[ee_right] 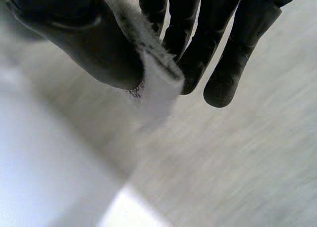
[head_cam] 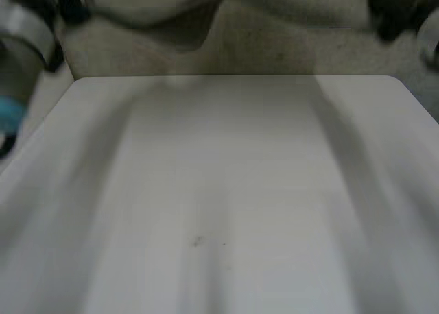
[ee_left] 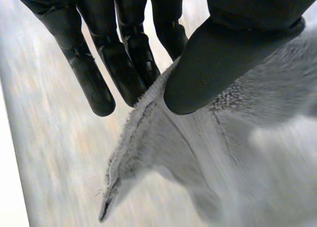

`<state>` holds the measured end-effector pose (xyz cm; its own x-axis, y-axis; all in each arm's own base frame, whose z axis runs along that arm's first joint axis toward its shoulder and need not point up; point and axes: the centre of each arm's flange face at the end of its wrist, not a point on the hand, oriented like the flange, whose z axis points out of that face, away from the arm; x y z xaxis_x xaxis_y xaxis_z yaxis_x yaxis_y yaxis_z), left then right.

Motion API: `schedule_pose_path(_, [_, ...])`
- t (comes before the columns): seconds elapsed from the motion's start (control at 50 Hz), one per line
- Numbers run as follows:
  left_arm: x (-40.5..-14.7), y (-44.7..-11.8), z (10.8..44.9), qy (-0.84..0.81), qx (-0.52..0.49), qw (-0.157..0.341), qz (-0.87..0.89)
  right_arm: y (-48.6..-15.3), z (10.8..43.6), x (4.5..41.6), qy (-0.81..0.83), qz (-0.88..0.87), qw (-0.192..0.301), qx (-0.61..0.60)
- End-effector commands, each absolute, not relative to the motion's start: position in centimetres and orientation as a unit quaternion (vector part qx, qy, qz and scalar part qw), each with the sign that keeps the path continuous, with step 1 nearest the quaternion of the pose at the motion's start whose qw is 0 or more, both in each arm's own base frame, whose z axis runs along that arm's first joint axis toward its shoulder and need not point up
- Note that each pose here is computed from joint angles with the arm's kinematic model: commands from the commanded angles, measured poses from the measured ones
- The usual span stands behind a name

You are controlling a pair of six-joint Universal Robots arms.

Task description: Fold the towel.

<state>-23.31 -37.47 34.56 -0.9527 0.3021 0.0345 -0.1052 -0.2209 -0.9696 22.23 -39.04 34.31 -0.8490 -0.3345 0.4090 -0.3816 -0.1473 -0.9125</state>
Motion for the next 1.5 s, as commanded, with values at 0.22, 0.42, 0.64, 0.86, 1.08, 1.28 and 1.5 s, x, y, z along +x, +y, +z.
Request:
schedule_pose_path(0.22, [-23.2,-32.9,12.9,-0.725,-0.256,0.064,0.636,-34.7,13.9,22.2,-0.771,0.486,0.003,0.412])
schedule_pose_path(0.42, [-20.0,-30.7,15.3,-0.737,-0.283,-0.004,0.614,-33.1,20.6,20.9,-0.744,0.536,0.033,0.398])
schedule_pose_path(0.64, [-17.6,-22.6,22.3,-0.74,-0.3,-0.022,0.602,-26.6,24.1,15.5,-0.775,0.402,0.08,0.482])
schedule_pose_path(0.86, [-18.9,-22.0,22.1,-0.716,-0.347,0.057,0.603,-29.2,24.1,15.6,-0.743,0.46,0.102,0.475])
schedule_pose_path(1.08, [-23.2,-32.2,17.9,-0.713,-0.355,0.033,0.604,-35.6,19.6,18.3,-0.767,0.47,0.108,0.424])
schedule_pose_path(1.28, [-26.0,-38.9,15.8,-0.688,-0.343,0.011,0.639,-40.8,17.7,20.1,-0.742,0.533,0.146,0.378])
schedule_pose_path(1.5, [-27.0,-41.0,13.3,-0.685,-0.346,0.012,0.641,-43.2,16.1,21.1,-0.738,0.541,0.172,0.365])
